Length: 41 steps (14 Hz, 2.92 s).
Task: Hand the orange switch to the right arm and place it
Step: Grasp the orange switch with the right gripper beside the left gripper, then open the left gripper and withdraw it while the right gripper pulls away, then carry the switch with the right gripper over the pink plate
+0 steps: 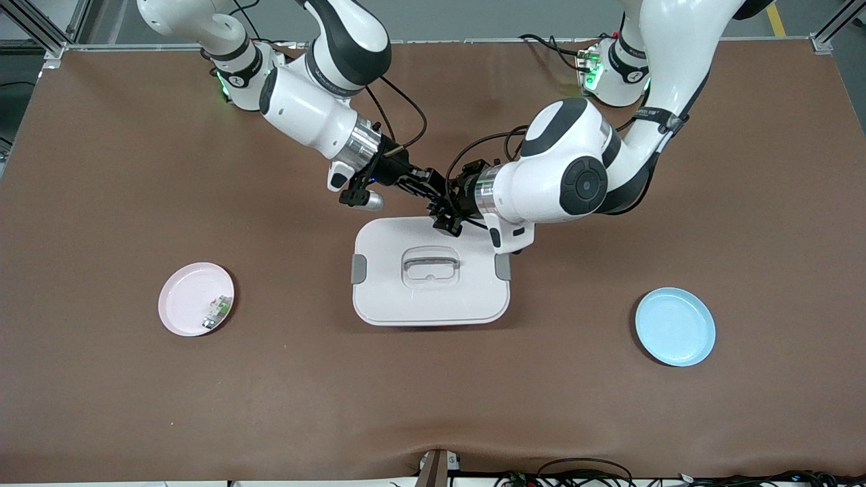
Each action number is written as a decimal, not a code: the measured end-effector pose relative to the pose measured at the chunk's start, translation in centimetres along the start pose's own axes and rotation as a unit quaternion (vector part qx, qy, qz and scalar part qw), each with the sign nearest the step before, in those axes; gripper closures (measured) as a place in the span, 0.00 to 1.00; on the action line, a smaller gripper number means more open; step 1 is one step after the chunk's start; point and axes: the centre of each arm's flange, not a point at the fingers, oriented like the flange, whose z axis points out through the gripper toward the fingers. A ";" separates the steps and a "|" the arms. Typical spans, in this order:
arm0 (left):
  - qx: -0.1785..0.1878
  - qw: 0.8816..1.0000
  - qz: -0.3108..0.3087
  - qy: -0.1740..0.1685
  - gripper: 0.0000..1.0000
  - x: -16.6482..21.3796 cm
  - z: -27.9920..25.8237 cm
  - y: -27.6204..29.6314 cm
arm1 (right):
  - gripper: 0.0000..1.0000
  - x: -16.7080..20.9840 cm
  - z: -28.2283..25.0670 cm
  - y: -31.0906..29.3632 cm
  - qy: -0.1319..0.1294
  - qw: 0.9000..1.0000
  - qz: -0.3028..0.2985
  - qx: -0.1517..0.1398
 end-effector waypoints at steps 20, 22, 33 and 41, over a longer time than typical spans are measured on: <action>-0.025 0.966 0.111 0.230 0.00 11.5 -15.1 -1.2 | 0.58 7.1 -8.7 -0.5 -0.072 0.982 -0.132 -0.118; -0.002 0.958 0.157 0.241 0.00 14.3 -18.5 -2.8 | 0.58 8.7 -11.9 -0.7 -0.087 0.966 -0.175 -0.169; 0.089 0.862 0.328 0.376 0.00 20.0 -29.6 -8.0 | 0.58 21.2 -24.9 8.4 -0.176 0.773 -0.504 -0.342; 0.114 0.855 0.388 0.326 0.00 20.4 -35.1 -14.0 | 0.58 28.2 -26.8 15.2 -0.223 0.668 -0.613 -0.357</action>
